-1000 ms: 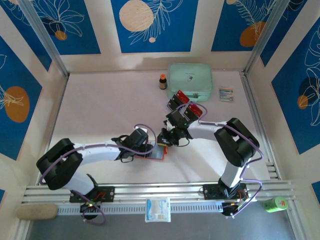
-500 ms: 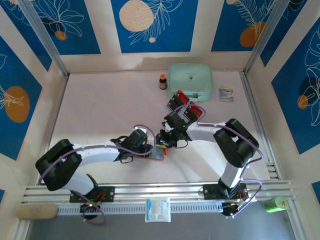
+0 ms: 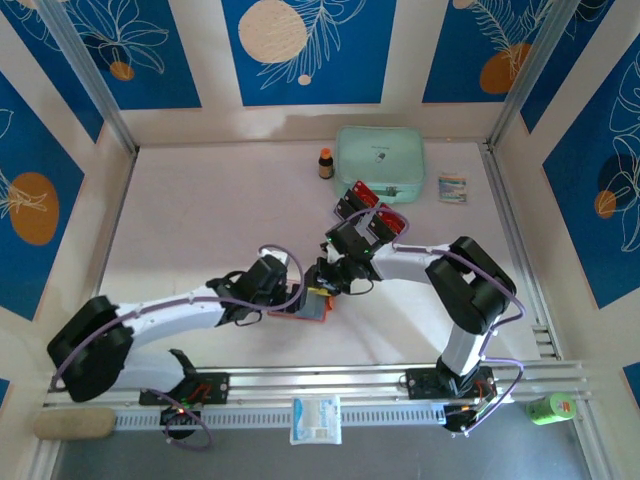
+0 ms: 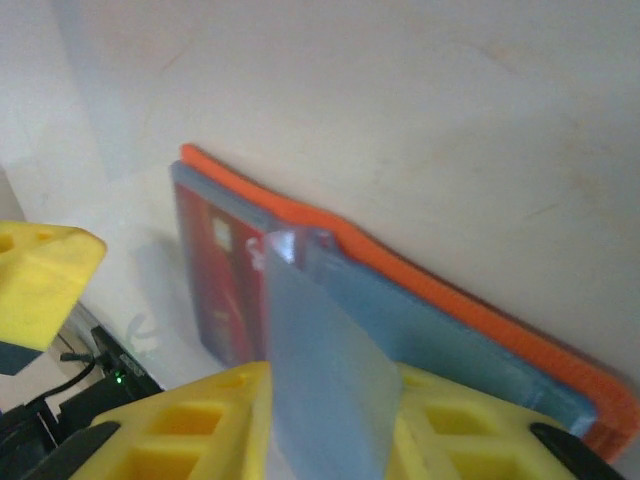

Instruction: Put the credit cards into the card holder

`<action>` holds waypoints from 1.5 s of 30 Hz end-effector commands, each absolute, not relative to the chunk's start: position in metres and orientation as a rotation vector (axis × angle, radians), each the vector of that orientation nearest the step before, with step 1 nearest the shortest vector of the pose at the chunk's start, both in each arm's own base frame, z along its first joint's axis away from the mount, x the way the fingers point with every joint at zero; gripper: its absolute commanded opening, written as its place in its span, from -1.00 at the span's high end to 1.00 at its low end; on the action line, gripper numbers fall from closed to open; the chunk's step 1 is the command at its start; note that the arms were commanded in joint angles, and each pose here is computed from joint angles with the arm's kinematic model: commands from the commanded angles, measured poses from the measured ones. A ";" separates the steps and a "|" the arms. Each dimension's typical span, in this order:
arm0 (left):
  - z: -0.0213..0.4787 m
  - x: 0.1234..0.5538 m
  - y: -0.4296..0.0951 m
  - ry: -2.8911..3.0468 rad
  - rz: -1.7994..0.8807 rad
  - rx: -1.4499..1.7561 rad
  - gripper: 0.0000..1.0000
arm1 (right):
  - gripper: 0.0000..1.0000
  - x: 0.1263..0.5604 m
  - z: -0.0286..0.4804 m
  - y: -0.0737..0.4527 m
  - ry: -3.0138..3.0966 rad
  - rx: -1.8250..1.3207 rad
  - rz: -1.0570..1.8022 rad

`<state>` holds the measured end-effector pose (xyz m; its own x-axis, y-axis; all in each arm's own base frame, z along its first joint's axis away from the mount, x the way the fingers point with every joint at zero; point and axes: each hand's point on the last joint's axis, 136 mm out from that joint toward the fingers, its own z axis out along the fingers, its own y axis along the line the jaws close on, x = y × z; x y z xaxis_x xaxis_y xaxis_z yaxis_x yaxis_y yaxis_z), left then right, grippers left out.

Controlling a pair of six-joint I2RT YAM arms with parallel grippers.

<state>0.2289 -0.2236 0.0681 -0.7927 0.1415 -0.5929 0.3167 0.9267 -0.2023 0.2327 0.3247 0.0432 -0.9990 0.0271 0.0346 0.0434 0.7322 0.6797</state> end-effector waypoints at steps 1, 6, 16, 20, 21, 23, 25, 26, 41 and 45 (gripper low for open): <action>0.095 0.236 -0.212 2.433 -0.368 0.266 -0.99 | 0.26 0.229 0.075 0.341 -2.867 -0.002 -1.229; 0.122 0.239 -0.197 2.372 -0.369 0.206 -0.99 | 0.05 0.231 0.081 0.360 -2.862 0.025 -1.236; 0.136 0.236 -0.175 2.336 -0.357 0.151 -0.99 | -0.01 0.247 0.052 0.400 -2.829 0.038 -1.186; 0.134 0.233 -0.170 2.340 -0.352 0.142 -0.99 | -0.01 0.249 0.045 0.405 -2.813 0.026 -1.186; 0.132 0.233 -0.169 2.343 -0.350 0.141 -0.99 | -0.01 0.249 0.045 0.404 -2.811 0.027 -1.186; 0.129 0.232 -0.168 2.347 -0.349 0.138 -0.99 | -0.01 0.249 0.047 0.405 -2.810 0.029 -1.191; 0.124 0.231 -0.168 2.357 -0.350 0.140 -0.99 | -0.01 0.249 0.049 0.404 -2.811 0.029 -1.196; 0.122 0.231 -0.167 2.359 -0.349 0.136 -0.99 | -0.01 0.249 0.051 0.404 -2.810 0.029 -1.202; 0.078 0.230 -0.179 2.452 -0.347 0.176 -0.99 | 0.00 0.265 0.074 0.396 -2.829 -0.004 -1.271; 0.067 0.232 -0.182 2.474 -0.330 0.190 -0.99 | 0.00 0.272 0.082 0.385 -2.852 -0.037 -1.288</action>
<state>0.2291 -0.1788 0.0725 -0.7891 0.0705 -0.6102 0.2182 0.9608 -0.1713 0.2680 0.3905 0.0567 -0.9993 -0.0034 0.0378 0.0251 0.6872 0.7260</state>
